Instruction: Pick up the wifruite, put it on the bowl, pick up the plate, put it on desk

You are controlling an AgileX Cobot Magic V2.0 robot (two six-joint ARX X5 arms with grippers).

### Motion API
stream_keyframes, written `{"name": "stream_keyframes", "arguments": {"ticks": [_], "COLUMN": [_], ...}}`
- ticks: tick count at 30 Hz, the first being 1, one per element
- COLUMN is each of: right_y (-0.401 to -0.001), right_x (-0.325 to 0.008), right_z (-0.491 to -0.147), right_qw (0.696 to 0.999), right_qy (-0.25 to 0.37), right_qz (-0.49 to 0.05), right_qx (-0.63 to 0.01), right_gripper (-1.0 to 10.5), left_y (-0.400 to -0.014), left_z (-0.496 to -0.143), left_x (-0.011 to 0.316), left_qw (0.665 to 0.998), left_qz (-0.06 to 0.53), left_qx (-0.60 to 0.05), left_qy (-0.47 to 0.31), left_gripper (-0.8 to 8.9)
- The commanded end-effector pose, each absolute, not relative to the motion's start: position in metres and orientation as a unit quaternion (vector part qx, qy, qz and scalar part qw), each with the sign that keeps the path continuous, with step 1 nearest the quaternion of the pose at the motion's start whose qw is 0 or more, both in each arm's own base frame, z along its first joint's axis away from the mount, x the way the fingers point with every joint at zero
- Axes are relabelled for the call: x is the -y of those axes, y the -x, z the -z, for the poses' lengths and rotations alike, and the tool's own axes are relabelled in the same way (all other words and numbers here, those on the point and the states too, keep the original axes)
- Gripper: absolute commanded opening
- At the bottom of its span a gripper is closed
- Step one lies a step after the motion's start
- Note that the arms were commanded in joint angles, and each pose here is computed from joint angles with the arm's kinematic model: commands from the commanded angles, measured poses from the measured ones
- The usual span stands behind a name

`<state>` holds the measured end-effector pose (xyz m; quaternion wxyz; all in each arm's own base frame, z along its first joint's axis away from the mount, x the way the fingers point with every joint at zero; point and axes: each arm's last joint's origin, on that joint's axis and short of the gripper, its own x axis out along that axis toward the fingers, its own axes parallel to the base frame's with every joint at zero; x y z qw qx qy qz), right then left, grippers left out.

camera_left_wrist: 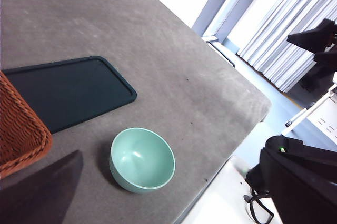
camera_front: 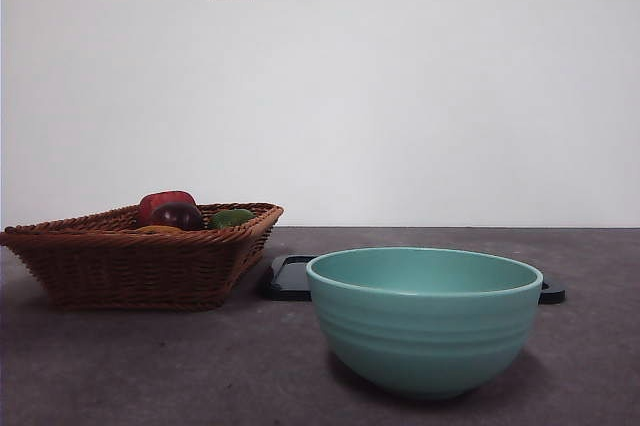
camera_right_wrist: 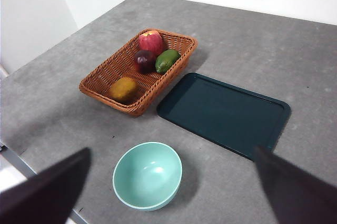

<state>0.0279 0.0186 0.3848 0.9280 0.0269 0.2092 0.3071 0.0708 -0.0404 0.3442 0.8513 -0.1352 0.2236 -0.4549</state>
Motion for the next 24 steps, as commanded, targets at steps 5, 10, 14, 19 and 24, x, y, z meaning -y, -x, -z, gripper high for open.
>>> {"name": "stream_keyframes", "arguments": {"ticks": [5,10,14,19,24], "right_y": [-0.026,-0.026,-0.026,-0.027,-0.027], "right_x": [-0.018,-0.018,-0.018,-0.018,-0.019], "right_z": [-0.39,-0.39,-0.391,-0.392,-0.393], "right_qw": [0.929,0.929,0.93,0.931,0.932], "right_qy": [-0.027,-0.027,-0.027,-0.026,-0.026], "right_qz": [-0.312,-0.311,-0.312,-0.313,-0.313], "right_qx": [-0.199,-0.198,-0.193,-0.185,-0.182], "right_gripper": [5.6,5.6,5.6,5.6,5.6], "left_y": [-0.069,-0.069,-0.071,-0.086,-0.108], "left_z": [-0.35,-0.35,-0.35,-0.344,-0.334], "left_x": [0.04,0.04,0.041,0.045,0.05], "left_qw": [0.852,0.852,0.853,0.85,0.85], "left_qz": [0.459,0.459,0.458,0.443,0.405], "left_qx": [-0.212,-0.214,-0.215,-0.252,-0.312], "left_qy": [0.135,0.135,0.129,0.136,0.128], "left_gripper": [6.78,6.76,6.75,6.75,6.75]}}
